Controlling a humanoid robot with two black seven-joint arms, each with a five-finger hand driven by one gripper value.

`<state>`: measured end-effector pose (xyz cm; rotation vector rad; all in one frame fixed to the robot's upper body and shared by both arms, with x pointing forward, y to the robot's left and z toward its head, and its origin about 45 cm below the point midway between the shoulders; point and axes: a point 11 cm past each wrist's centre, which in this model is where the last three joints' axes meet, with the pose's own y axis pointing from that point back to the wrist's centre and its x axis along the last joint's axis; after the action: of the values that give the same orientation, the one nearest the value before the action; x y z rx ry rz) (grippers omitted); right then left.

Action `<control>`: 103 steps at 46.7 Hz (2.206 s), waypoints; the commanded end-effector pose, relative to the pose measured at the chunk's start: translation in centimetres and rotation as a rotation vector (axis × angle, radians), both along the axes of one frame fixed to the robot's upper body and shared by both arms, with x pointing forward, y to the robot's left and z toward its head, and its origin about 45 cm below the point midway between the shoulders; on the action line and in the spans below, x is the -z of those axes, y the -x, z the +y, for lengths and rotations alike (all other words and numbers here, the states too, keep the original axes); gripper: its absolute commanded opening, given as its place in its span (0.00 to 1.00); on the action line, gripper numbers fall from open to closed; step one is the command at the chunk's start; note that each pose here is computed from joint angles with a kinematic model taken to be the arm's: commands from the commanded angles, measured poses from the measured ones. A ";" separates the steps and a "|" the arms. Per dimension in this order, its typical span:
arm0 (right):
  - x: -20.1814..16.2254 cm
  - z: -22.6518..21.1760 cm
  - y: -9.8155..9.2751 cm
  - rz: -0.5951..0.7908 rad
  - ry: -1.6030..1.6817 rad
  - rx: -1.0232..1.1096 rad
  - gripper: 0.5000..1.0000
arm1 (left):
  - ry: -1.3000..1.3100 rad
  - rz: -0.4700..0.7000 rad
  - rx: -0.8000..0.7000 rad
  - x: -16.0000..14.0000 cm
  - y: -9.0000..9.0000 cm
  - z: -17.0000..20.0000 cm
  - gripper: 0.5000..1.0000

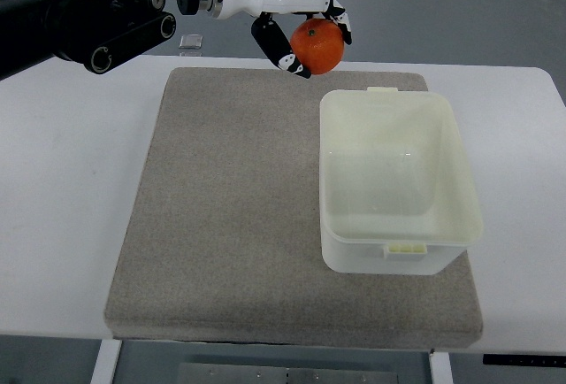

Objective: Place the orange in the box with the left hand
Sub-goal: 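Lift the orange with the left hand and carry it over the box, then lower the orange into the box and open the left hand fingers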

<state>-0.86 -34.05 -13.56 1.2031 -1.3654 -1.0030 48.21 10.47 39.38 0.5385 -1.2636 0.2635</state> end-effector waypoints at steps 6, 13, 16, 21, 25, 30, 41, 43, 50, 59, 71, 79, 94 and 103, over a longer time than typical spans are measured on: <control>0.0 0.0 0.0 0.000 0.000 0.000 0.85 | 0.026 -0.021 0.119 -0.8 2.7 -2.8 0.00; 0.0 0.0 0.0 0.000 0.000 0.000 0.85 | 0.039 -0.027 0.201 -1.3 4.7 -4.8 0.00; 0.0 0.0 0.0 0.000 0.000 0.000 0.85 | 0.044 -0.029 0.235 -1.4 5.6 -5.6 0.00; 0.0 0.0 0.0 0.000 0.000 0.000 0.85 | 0.049 -0.032 0.280 -1.5 6.8 -6.6 0.00; 0.0 0.0 0.0 0.000 0.000 0.000 0.85 | 0.045 -0.032 0.306 -1.4 7.5 -7.2 0.00; 0.0 0.0 0.0 0.000 0.000 0.000 0.85 | 0.006 -0.048 0.321 -0.6 7.6 -7.3 0.00; 0.0 0.0 0.0 0.000 0.000 0.000 0.85 | -0.001 -0.038 0.355 2.8 8.2 -9.3 0.00; 0.0 0.0 0.0 0.000 0.000 0.000 0.85 | -0.001 -0.033 0.347 3.1 7.9 -9.2 0.00; 0.0 0.0 0.0 0.000 0.000 0.000 0.85 | -0.002 -0.011 0.357 4.3 8.3 -9.9 0.00; 0.0 0.0 0.0 0.000 0.000 0.000 0.85 | -0.017 0.021 0.355 6.4 8.6 -9.4 0.00; 0.0 0.0 0.0 0.000 0.000 0.000 0.85 | -0.020 0.027 0.348 7.0 8.5 -9.2 0.00; 0.0 0.0 0.0 0.000 0.000 0.000 0.85 | -0.008 0.034 0.347 7.2 8.6 -9.2 0.20; 0.0 0.0 0.0 0.000 0.000 0.000 0.85 | 0.003 0.047 0.340 7.3 8.6 -9.2 0.95; 0.0 0.0 0.0 0.000 0.000 0.000 0.85 | 0.010 0.050 0.336 7.3 8.6 -9.1 0.98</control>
<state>-0.85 -34.05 -13.56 1.2032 -1.3655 -1.0029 39.62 1.35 32.11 0.3163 -1.2816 -0.0274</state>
